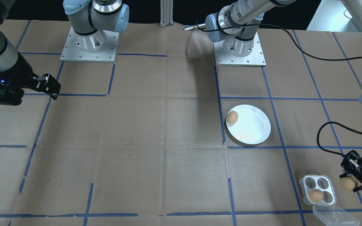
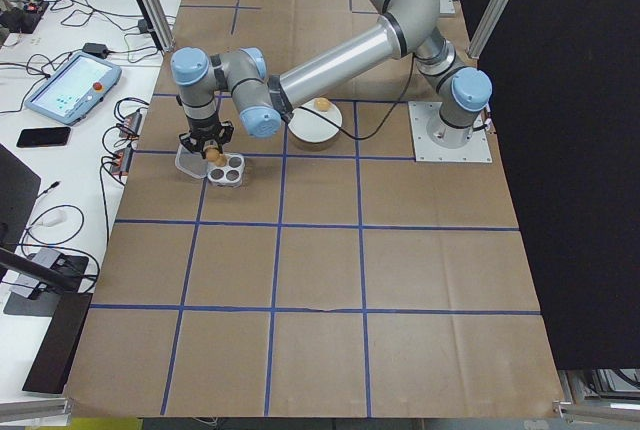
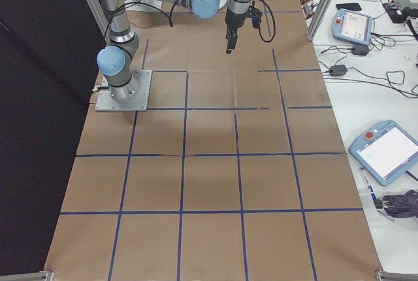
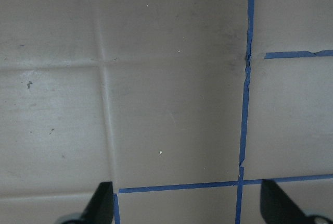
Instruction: Place egg on plate
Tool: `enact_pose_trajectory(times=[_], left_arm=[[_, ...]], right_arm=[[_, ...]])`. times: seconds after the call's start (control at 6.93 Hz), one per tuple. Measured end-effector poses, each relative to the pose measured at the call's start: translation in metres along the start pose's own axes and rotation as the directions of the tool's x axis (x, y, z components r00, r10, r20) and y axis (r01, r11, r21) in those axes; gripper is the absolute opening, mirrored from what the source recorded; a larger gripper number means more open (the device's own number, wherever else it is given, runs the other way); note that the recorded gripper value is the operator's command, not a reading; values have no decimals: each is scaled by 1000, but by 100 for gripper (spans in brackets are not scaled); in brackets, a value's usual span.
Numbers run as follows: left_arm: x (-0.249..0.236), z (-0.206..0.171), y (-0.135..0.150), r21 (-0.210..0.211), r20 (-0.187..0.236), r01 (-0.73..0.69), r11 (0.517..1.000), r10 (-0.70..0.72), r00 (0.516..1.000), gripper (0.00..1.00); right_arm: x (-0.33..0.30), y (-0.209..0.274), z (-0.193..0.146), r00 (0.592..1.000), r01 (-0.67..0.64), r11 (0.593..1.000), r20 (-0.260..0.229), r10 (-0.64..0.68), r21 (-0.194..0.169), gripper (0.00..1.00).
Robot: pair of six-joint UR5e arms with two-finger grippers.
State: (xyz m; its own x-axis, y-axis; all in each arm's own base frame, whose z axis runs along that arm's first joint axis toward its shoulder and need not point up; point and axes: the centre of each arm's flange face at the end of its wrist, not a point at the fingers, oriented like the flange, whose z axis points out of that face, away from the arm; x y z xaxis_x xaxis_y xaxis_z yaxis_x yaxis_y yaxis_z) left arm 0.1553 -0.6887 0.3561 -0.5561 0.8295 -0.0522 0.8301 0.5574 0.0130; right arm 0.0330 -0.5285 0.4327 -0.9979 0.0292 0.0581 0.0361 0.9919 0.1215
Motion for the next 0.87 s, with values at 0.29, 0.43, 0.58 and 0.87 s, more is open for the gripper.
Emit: enact_pose_trajectory(times=[0.29,0.43,0.58,0.87], left_arm=[[82,-16,-11,-9,-35,187,982,-187,982,34],[122,-18,-17,-20,-50,296,955,-297,954,34],[160,-14,-22,-39,-66,416,909,-417,906,34],[219,14,-28,-106,-95,613,783,-622,777,34]], right_arm=[[0,0,0,1000,0,1000,0,0,1,100],[0,0,0,1000,0,1000,0,0,1,100],[0,0,0,1000,0,1000,0,0,1,100],[0,0,0,1000,0,1000,0,0,1,100]])
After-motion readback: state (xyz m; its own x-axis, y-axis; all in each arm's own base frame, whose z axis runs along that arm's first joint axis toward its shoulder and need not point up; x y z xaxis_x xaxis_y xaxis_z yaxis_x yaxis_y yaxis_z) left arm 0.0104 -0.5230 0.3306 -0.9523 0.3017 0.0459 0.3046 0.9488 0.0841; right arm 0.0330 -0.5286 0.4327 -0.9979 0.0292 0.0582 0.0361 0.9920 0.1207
